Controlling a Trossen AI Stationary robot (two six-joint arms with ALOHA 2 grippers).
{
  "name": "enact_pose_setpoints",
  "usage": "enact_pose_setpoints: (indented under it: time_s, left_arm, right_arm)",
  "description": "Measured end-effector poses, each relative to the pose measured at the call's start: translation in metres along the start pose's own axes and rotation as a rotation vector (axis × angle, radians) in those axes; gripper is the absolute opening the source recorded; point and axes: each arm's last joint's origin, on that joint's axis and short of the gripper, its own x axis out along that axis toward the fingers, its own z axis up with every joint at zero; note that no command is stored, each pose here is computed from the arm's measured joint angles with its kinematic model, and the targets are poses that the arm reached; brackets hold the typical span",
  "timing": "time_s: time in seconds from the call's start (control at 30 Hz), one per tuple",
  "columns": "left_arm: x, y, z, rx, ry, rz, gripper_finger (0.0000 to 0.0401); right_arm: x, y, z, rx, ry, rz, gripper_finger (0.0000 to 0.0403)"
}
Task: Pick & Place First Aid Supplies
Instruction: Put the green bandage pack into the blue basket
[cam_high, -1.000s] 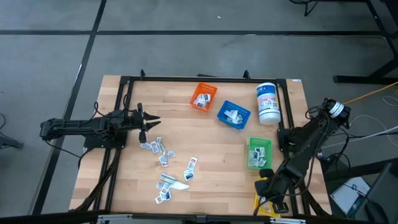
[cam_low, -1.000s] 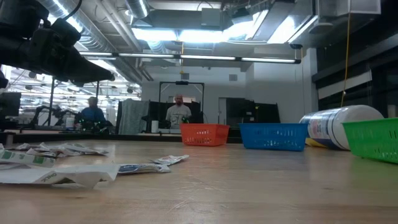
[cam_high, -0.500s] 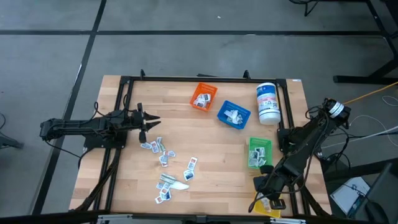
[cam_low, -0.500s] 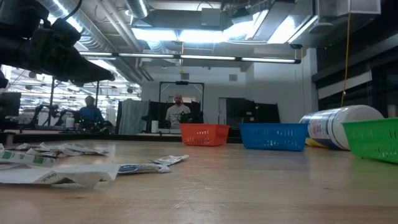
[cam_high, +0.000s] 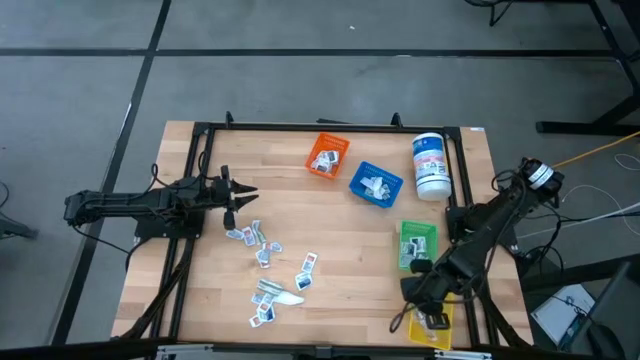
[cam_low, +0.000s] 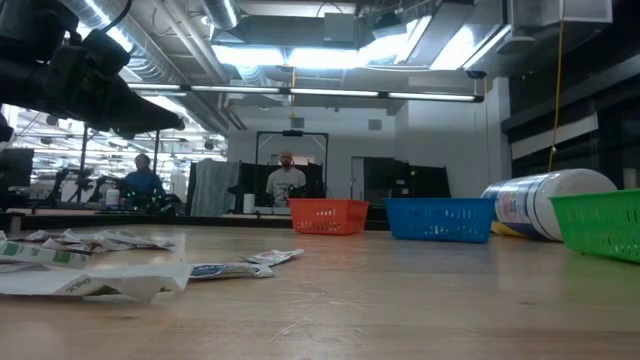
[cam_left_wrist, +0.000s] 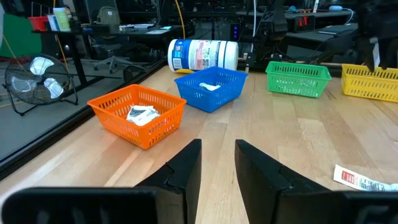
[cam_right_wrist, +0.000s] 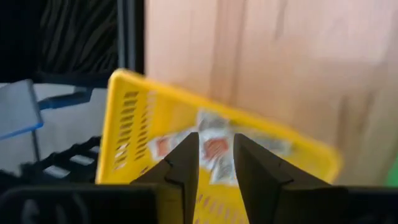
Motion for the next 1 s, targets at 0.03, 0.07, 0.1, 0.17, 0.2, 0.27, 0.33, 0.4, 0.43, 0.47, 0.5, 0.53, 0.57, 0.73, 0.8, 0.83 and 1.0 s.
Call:
enact_pose_setpoints:
  time_s: [0.03, 0.07, 0.1, 0.17, 0.2, 0.27, 0.33, 0.4, 0.43, 0.47, 0.5, 0.53, 0.57, 0.73, 0.8, 0.83, 1.0]
  left_arm:
    - [0.0, 0.0, 0.0, 0.0, 0.0, 0.0, 0.0093]
    - [0.0, 0.0, 0.0, 0.0, 0.0, 0.0, 0.0093]
    - [0.0, 0.0, 0.0, 0.0, 0.0, 0.0, 0.0093]
    - [0.0, 0.0, 0.0, 0.0, 0.0, 0.0, 0.0092]
    - [0.0, 0.0, 0.0, 0.0, 0.0, 0.0, 0.0091]
    - [0.0, 0.0, 0.0, 0.0, 0.0, 0.0, 0.0091]
    - [0.0, 0.0, 0.0, 0.0, 0.0, 0.0, 0.0091]
    - [0.0, 0.0, 0.0, 0.0, 0.0, 0.0, 0.0093]
    - [0.0, 0.0, 0.0, 0.0, 0.0, 0.0, 0.0093]
    - [0.0, 0.0, 0.0, 0.0, 0.0, 0.0, 0.0093]
    - [0.0, 0.0, 0.0, 0.0, 0.0, 0.0, 0.0092]
    - [0.0, 0.0, 0.0, 0.0, 0.0, 0.0, 0.0092]
    - [0.0, 0.0, 0.0, 0.0, 0.0, 0.0, 0.0091]
    - [0.0, 0.0, 0.0, 0.0, 0.0, 0.0, 0.0093]
    - [0.0, 0.0, 0.0, 0.0, 0.0, 0.0, 0.0093]
    - [0.0, 0.0, 0.0, 0.0, 0.0, 0.0, 0.0093]
    - [0.0, 0.0, 0.0, 0.0, 0.0, 0.0, 0.0091]
  right_arm:
    - [-0.001, -0.003, 0.003, -0.004, -0.008, -0.004, 0.0101]
    - [-0.001, -0.005, 0.006, -0.001, -0.015, -0.005, 0.0102]
    - [-0.002, -0.008, 0.009, -0.003, -0.026, -0.004, 0.0102]
    - [-0.003, -0.012, 0.016, -0.01, -0.054, 0.004, 0.0102]
    - [-0.004, -0.014, 0.02, -0.019, -0.071, 0.009, 0.0102]
    - [-0.006, -0.019, 0.028, -0.049, -0.109, 0.019, 0.0102]
    - [-0.008, -0.023, 0.036, -0.09, -0.151, 0.027, 0.0102]
    - [-0.011, -0.029, 0.044, -0.138, -0.195, 0.028, 0.0102]
    - [-0.012, -0.032, 0.049, -0.163, -0.219, 0.028, 0.0102]
    - [-0.014, -0.035, 0.053, -0.183, -0.243, 0.024, 0.0102]
    - [-0.015, -0.039, 0.057, -0.202, -0.27, 0.015, 0.0102]
    - [-0.017, -0.042, 0.061, -0.218, -0.3, -0.001, 0.0102]
    - [-0.019, -0.046, 0.065, -0.232, -0.327, -0.025, 0.0102]
    - [-0.016, -0.067, 0.088, -0.3, -0.45, -0.194, 0.0102]
    - [-0.012, -0.072, 0.097, -0.337, -0.51, -0.271, 0.0102]
    - [-0.009, -0.074, 0.102, -0.356, -0.54, -0.306, 0.0102]
    - [0.006, -0.078, 0.123, -0.492, -0.665, -0.408, 0.0102]
